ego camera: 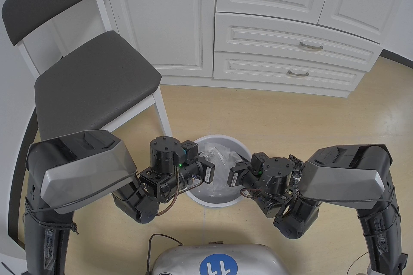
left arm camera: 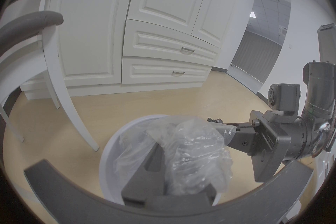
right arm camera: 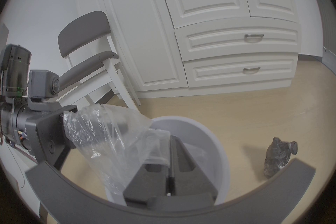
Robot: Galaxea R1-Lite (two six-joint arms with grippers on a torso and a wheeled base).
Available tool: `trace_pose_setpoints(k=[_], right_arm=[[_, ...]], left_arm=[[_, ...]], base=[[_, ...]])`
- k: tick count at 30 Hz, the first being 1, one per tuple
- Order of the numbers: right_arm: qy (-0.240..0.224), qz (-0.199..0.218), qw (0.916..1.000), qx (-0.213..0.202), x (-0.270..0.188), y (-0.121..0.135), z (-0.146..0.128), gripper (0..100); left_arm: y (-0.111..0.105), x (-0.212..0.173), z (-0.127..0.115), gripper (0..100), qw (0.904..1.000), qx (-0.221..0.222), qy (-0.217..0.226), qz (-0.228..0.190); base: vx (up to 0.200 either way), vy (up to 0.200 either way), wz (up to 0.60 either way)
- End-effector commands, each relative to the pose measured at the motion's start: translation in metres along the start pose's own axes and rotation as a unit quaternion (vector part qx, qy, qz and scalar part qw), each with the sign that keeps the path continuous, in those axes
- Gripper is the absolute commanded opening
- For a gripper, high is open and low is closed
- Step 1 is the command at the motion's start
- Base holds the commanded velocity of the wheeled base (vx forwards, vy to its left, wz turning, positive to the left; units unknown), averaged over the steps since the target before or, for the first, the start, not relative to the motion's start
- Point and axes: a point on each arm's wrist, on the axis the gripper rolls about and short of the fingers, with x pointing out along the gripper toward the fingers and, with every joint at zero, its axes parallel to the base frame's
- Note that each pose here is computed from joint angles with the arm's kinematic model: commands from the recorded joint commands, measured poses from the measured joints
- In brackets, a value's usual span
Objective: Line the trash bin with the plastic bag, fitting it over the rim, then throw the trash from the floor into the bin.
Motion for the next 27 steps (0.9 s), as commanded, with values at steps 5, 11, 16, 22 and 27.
trace_pose_setpoints(k=[5, 11, 16, 22, 27], right_arm=[[0.008, 0.001, 0.9999, 0.012, 0.007, -0.003, -0.019, 0], [0.012, 0.003, 0.9996, 0.025, 0.013, -0.003, -0.03, 0], [0.018, 0.013, 0.9992, 0.032, 0.012, -0.004, -0.034, 0], [0.027, 0.011, 0.9991, 0.03, 0.013, -0.006, -0.043, 0], [0.019, 0.007, 0.9993, 0.033, 0.015, -0.008, -0.036, 0]], left_arm=[[0.008, 0.008, -0.018, 0, 0.9998, -0.004, 0.02, 0.007], [0.009, 0.008, -0.021, 0, 0.9996, -0.005, 0.025, 0.009], [0.011, 0.009, -0.027, 0, 0.9992, -0.006, 0.037, 0.011], [0.012, 0.009, -0.032, 0, 0.9984, -0.007, 0.055, 0.012], [0.015, 0.006, -0.031, 0, 0.9979, -0.004, 0.063, 0.016]], base=[[0.0, 0.0, 0.0], [0.0, 0.0, 0.0], [0.0, 0.0, 0.0], [0.0, 0.0, 0.0], [0.0, 0.0, 0.0]])
